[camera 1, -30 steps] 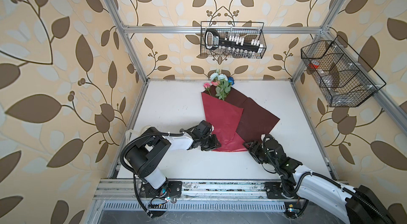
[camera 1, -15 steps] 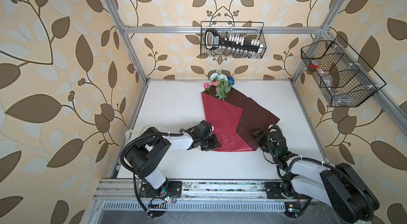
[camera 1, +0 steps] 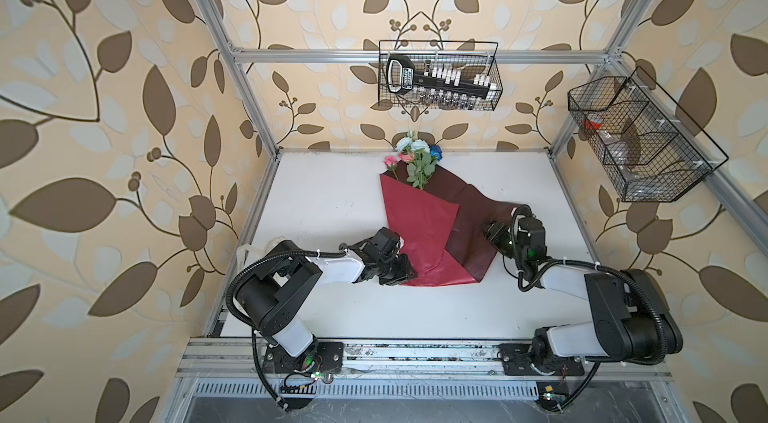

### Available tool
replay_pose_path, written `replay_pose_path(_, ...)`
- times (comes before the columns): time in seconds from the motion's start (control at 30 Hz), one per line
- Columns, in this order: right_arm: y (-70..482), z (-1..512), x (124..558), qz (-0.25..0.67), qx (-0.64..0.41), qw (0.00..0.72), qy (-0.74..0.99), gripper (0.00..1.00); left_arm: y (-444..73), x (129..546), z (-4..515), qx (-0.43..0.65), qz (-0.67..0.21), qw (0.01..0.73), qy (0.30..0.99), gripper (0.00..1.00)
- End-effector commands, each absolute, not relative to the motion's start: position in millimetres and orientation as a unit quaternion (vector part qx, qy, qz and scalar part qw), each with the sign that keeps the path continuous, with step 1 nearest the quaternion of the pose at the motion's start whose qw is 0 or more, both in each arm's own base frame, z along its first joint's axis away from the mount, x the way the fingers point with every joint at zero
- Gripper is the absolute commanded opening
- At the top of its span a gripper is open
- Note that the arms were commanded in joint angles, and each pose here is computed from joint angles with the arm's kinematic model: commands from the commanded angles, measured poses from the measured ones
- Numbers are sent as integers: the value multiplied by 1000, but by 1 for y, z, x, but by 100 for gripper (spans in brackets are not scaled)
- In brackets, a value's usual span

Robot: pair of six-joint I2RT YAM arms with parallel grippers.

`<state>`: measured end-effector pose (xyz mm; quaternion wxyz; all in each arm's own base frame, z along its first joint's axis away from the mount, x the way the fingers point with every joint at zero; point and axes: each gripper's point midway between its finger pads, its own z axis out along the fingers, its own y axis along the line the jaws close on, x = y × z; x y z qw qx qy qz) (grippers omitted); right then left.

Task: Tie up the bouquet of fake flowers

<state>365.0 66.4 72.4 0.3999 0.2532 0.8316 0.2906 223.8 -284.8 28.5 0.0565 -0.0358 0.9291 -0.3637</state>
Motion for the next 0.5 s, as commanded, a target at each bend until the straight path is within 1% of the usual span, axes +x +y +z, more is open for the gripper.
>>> replay_pose_path(0.0,64,65,371,253,214,394,857,39,-276,215,31,-31,-351,51,935,31)
replay_pose_path(0.23,60,57,382,225,204,384,872,14,-279,223,52,-13,-360,83,929,36)
replay_pose_path(0.37,59,61,382,216,195,386,875,7,-283,233,67,-3,-367,111,924,37)
replay_pose_path(0.47,59,68,381,206,188,387,879,6,-292,246,79,8,-376,130,917,37)
